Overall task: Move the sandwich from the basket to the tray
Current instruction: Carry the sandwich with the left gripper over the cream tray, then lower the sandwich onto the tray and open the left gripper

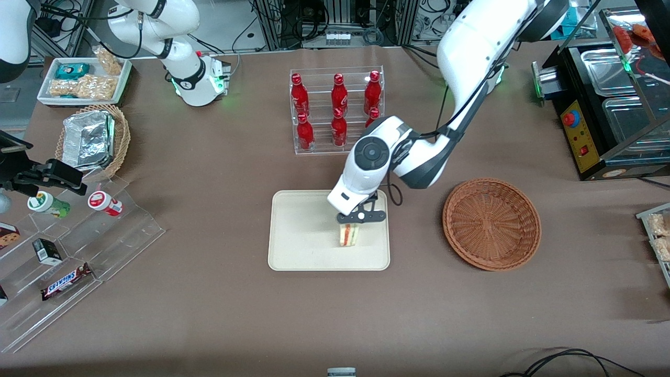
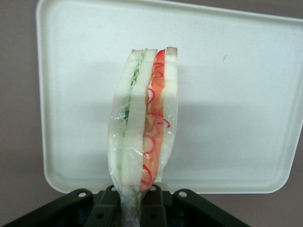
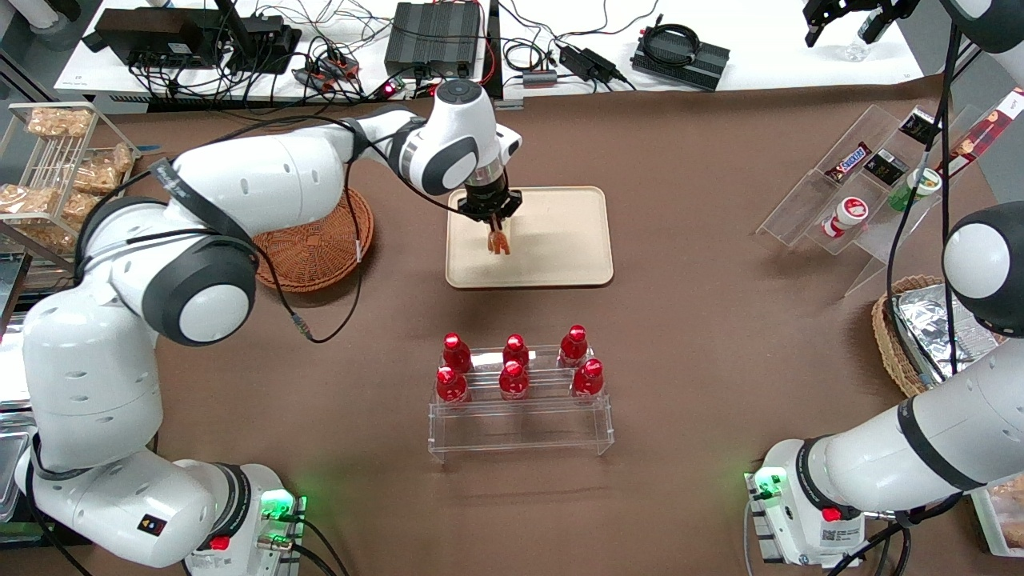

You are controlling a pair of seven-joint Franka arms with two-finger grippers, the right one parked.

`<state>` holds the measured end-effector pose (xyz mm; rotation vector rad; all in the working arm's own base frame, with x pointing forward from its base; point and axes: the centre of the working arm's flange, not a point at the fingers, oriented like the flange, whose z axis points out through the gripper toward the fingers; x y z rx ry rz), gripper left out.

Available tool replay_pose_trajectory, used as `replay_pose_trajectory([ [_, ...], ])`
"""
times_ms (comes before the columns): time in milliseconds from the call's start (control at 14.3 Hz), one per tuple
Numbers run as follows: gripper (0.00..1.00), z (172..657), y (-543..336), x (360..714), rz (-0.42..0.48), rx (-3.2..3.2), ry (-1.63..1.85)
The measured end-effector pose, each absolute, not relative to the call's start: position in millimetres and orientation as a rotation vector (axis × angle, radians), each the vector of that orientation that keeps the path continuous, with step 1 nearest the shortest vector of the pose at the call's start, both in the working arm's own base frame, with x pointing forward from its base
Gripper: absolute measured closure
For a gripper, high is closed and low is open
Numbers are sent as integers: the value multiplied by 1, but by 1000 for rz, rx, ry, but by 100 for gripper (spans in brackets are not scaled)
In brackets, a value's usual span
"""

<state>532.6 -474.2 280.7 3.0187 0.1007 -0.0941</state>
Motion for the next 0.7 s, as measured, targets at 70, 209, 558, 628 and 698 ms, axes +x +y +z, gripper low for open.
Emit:
replay_pose_trajectory([
  [70, 89, 274, -478, 533, -98, 3022, 92],
  [209, 85, 264, -488, 533, -101, 3024, 105],
  [558, 78, 235, -511, 531, -78, 3050, 153],
  [628, 72, 237, -511, 534, -69, 3046, 158],
  [698, 62, 242, -511, 537, -56, 3040, 163],
])
